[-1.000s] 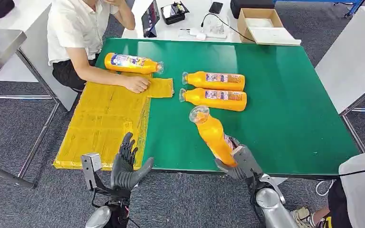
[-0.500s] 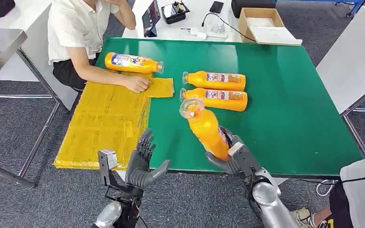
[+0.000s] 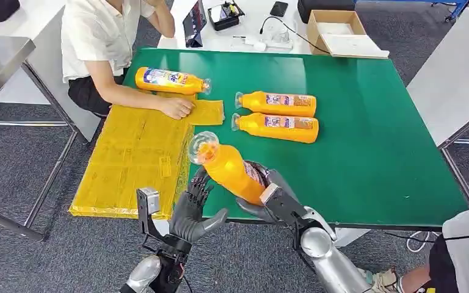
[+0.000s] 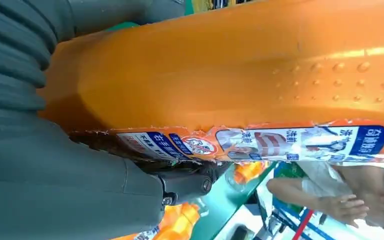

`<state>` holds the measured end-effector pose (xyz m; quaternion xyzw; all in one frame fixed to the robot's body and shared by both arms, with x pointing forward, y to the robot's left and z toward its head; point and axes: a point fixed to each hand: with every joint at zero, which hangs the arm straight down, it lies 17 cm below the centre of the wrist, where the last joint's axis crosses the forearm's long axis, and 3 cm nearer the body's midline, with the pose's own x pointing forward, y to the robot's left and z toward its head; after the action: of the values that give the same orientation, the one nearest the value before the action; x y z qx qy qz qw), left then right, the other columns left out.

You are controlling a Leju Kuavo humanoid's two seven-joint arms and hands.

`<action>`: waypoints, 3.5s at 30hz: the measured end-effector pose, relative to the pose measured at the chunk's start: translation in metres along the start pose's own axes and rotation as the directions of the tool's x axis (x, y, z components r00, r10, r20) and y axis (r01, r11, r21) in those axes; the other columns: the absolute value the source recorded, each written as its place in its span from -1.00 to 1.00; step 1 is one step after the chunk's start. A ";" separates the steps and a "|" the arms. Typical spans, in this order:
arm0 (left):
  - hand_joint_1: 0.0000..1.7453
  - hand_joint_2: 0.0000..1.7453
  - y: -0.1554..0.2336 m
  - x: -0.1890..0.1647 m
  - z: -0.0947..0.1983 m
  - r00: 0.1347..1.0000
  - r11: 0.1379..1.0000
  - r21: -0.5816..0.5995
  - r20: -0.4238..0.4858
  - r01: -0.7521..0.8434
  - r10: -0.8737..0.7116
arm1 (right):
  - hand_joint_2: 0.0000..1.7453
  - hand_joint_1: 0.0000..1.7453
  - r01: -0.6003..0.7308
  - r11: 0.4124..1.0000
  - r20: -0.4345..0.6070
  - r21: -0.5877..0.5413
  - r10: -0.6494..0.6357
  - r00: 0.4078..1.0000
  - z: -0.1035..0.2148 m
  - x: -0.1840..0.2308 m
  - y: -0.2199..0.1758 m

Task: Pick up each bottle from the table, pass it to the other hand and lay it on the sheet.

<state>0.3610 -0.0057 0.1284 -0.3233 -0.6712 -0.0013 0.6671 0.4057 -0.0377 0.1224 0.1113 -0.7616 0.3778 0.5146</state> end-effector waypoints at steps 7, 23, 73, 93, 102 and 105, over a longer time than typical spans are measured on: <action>-1.00 1.00 -0.001 0.002 -0.001 1.000 1.000 0.001 0.005 -0.002 0.002 | 1.00 1.00 -0.023 0.998 -0.014 0.065 0.024 1.000 -0.010 -0.002 0.019; -1.00 1.00 0.018 0.016 -0.017 0.998 0.991 0.128 0.039 -0.049 0.044 | 1.00 1.00 -0.065 0.987 -0.042 0.150 0.072 0.997 -0.020 -0.011 0.058; 1.00 1.00 0.110 0.079 0.019 0.772 0.745 0.381 0.112 0.548 -0.625 | -1.00 -1.00 -0.001 0.987 0.226 -0.160 0.037 0.973 -0.004 0.089 0.047; 1.00 1.00 0.170 0.052 -0.091 0.093 0.041 0.231 -0.221 0.972 -0.971 | -1.00 -1.00 -0.054 0.971 0.265 -0.233 0.116 0.957 0.019 0.083 -0.004; 1.00 1.00 0.192 0.023 -0.094 -0.023 -0.044 0.065 -0.292 0.997 -0.956 | -1.00 -1.00 -0.047 0.975 0.260 -0.215 0.103 0.960 0.016 0.079 -0.002; 1.00 1.00 0.210 -0.003 -0.089 -0.126 -0.090 -0.119 -0.340 0.989 -0.932 | -1.00 -1.00 -0.031 0.978 0.266 -0.204 0.086 0.960 0.013 0.080 -0.001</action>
<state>0.5321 0.1202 0.0454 0.3396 -0.5699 -0.4822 0.5722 0.3615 -0.0298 0.1898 0.0879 -0.8620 0.2965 0.4016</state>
